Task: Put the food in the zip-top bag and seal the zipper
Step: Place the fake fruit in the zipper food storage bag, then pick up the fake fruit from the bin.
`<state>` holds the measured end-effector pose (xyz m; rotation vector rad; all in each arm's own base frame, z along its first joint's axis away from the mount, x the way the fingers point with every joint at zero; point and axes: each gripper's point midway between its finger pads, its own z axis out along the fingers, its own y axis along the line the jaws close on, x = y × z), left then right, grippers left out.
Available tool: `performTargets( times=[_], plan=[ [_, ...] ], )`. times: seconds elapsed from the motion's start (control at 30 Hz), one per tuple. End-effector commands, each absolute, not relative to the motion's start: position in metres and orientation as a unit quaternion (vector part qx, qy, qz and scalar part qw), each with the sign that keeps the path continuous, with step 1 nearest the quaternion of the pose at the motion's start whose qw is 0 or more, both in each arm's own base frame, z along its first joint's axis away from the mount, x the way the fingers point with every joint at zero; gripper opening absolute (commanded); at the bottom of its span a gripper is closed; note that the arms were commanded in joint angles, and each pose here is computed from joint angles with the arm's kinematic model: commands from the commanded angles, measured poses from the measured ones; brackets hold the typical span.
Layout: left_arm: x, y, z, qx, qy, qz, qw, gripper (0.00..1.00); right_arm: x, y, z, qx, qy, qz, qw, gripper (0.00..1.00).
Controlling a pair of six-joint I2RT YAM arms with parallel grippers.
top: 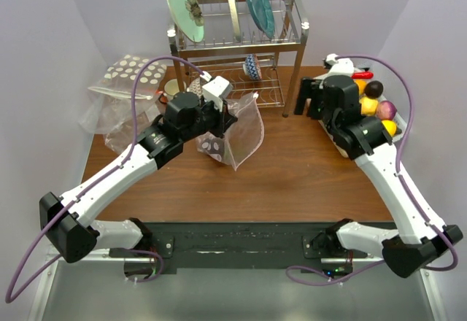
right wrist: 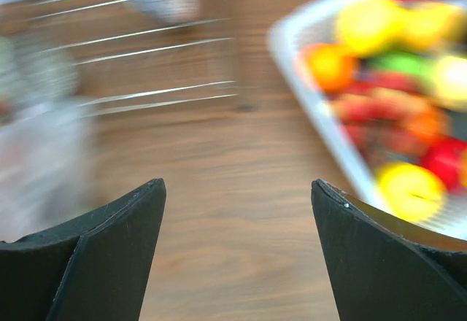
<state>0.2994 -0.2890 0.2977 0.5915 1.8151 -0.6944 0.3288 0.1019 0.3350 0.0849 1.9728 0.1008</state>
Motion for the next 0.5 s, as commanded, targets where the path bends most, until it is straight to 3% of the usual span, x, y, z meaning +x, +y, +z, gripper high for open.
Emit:
performTargets(
  times=[0.0,0.23,0.47],
  plan=[
    [0.305,-0.289,0.31,0.233,0.751,-0.296,0.543,0.0,0.339,0.021,0.329,0.115,0.828,-0.119,0.536,0.84],
    [0.306,-0.289,0.308,0.232,0.752,-0.296,0.54,0.0,0.368,-0.043,0.305,0.182,0.831,-0.19,0.491,0.84],
    [0.306,-0.289,0.306,0.235,0.753,-0.295,0.54,0.0,0.437,-0.095,0.292,0.25,0.816,-0.218,0.474,0.89]
  ],
)
